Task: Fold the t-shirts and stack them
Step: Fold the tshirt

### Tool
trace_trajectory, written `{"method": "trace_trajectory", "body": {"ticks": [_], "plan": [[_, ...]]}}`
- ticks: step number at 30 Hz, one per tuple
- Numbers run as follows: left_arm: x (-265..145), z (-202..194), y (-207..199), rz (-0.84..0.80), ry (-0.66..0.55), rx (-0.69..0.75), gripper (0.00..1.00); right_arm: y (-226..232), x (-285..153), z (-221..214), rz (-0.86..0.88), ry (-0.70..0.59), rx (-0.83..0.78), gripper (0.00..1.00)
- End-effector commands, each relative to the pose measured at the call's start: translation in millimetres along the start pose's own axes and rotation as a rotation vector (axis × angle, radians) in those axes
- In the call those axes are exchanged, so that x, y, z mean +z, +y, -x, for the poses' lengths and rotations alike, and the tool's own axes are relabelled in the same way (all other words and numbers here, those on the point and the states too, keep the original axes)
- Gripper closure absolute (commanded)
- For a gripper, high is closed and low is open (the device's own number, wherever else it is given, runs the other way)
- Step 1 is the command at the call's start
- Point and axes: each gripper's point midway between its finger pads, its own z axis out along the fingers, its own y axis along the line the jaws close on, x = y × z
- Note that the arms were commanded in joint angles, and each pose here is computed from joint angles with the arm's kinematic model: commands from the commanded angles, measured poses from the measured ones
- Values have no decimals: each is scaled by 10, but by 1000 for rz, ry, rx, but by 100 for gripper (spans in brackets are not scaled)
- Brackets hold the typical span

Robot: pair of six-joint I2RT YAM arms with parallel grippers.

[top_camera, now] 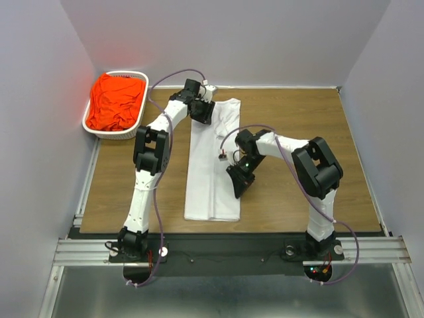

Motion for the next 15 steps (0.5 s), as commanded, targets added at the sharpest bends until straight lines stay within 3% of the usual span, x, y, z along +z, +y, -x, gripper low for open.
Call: {"method": "trace_trajectory", "body": {"ticks": [1,6,7,8,9,10,11,13,15], "plan": [[-291,433,-137,-41,-85,62,46,200,-476,547,-7,-200,-91,76],[-962,631,-472,-119,-209,147,38,163,-914,645,-156,-307,-145,73],[-1408,897,-644,-133,-323,216,36,167,-969,655,-181,-323,-156,73],[-1421,636,-710,-158,-289,220,35,185,-1036,635,-210,-340,-160,73],[-1833,767,-861,-159,-375,280,35,196,-1083,646,-224,-359,-167,73],[-1953,678,-946,-180,-387,347,34,193,-1112,642,-233,-371,-154,73],[-1901,323,-987,-202,-331,357,34,198,-1148,647,-248,-389,-160,73],[-2304,160,-1157,-196,-369,462,34,192,-1174,657,-254,-403,-149,73],[-2289,-377,-1272,-220,-291,556,34,188,-1185,686,-248,-416,-132,73]]}}
